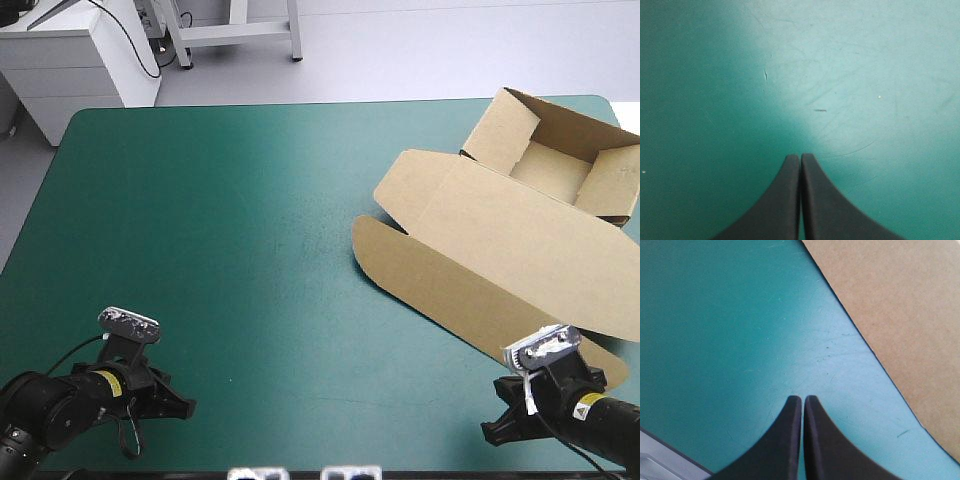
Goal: Fold the box
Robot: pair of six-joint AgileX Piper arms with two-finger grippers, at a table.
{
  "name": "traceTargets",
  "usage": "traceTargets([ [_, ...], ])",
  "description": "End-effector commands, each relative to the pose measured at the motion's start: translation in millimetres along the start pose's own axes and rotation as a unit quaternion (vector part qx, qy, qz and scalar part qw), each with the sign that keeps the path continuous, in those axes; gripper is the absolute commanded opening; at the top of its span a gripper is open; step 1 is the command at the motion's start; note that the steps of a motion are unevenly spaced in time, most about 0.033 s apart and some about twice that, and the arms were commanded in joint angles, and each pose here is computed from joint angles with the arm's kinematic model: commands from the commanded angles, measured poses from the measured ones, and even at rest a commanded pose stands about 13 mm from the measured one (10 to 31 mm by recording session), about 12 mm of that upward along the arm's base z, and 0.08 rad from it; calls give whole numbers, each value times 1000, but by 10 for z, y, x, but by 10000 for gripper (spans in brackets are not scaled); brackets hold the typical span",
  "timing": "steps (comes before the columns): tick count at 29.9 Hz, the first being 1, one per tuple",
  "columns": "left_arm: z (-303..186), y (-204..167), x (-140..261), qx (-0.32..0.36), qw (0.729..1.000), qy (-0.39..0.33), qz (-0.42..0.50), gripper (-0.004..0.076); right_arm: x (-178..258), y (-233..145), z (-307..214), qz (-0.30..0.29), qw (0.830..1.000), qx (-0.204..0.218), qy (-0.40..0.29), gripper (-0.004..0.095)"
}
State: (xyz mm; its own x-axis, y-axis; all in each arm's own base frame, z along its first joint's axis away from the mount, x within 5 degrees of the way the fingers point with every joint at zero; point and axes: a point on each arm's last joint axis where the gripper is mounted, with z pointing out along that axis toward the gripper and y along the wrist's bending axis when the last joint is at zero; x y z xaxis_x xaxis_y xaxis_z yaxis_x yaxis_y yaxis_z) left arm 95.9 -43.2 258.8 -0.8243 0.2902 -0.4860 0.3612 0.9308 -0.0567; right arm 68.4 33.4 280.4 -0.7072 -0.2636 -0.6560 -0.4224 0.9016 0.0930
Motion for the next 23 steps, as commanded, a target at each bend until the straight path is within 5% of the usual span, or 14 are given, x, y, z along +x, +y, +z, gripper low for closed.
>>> traceTargets([
  [1,-53,-15,-80,5,999,-32,11,-8,-4,9,-19,-3,999,3,-33,-1],
  [23,39,-88,30,49,999,2,-21,-8,160,34,49,8,1000,-13,17,-1],
])
